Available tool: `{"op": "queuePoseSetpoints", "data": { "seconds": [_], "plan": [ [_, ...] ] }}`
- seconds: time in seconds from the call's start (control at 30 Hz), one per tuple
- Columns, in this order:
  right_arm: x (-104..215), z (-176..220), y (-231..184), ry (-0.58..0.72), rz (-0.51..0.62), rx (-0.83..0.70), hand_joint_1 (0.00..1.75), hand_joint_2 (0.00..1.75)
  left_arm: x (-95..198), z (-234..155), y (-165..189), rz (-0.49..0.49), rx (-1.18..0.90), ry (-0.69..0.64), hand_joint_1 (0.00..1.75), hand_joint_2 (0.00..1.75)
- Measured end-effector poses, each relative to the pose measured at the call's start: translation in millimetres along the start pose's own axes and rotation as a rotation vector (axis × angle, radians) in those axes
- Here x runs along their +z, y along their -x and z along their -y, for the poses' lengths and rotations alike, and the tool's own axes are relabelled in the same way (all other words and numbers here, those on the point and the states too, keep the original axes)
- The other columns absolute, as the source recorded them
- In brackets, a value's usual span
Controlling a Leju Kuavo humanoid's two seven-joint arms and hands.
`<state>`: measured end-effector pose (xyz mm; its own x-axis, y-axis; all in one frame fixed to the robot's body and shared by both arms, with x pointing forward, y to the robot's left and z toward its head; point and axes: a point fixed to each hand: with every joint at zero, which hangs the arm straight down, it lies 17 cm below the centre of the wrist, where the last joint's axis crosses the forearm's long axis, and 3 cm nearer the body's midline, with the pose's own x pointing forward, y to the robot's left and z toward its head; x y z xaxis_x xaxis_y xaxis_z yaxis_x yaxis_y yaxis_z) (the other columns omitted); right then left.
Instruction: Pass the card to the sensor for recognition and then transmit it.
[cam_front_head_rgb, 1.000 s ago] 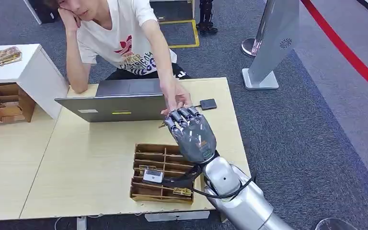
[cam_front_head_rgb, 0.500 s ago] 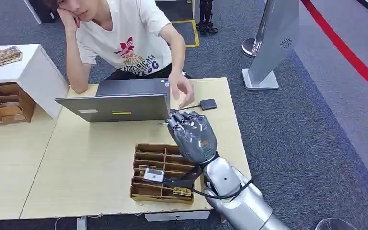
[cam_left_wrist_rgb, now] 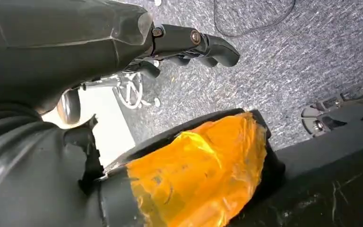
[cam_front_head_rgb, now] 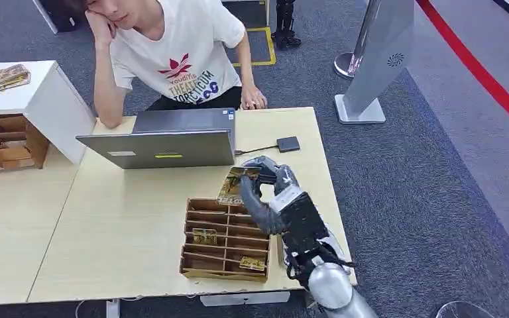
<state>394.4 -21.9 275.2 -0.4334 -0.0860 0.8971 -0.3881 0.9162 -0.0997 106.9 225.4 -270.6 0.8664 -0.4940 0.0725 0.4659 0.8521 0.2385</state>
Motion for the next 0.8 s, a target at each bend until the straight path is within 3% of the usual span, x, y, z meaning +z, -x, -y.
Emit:
{"op": "queuePoseSetpoints", "data": {
  "seconds": [0.2, 0.43, 0.8],
  "plan": [
    [14.8, 25.7, -0.5, 0.054, -0.024, -0.145, 1.75, 1.75, -1.4, -1.0, 6.4, 0.001, 0.061, -0.011, 0.00, 0.00],
    [48.2, 56.2, 38.2, 0.095, -0.132, -0.087, 1.75, 1.75, -3.0, -1.7, 18.0, -0.012, 0.125, -0.018, 0.00, 0.00],
    [107.9, 73.3, 111.1, 0.122, -0.351, 0.079, 1.75, 1.75, -4.0, -1.4, 30.0, -0.031, 0.173, -0.024, 0.00, 0.00]
  ]
}}
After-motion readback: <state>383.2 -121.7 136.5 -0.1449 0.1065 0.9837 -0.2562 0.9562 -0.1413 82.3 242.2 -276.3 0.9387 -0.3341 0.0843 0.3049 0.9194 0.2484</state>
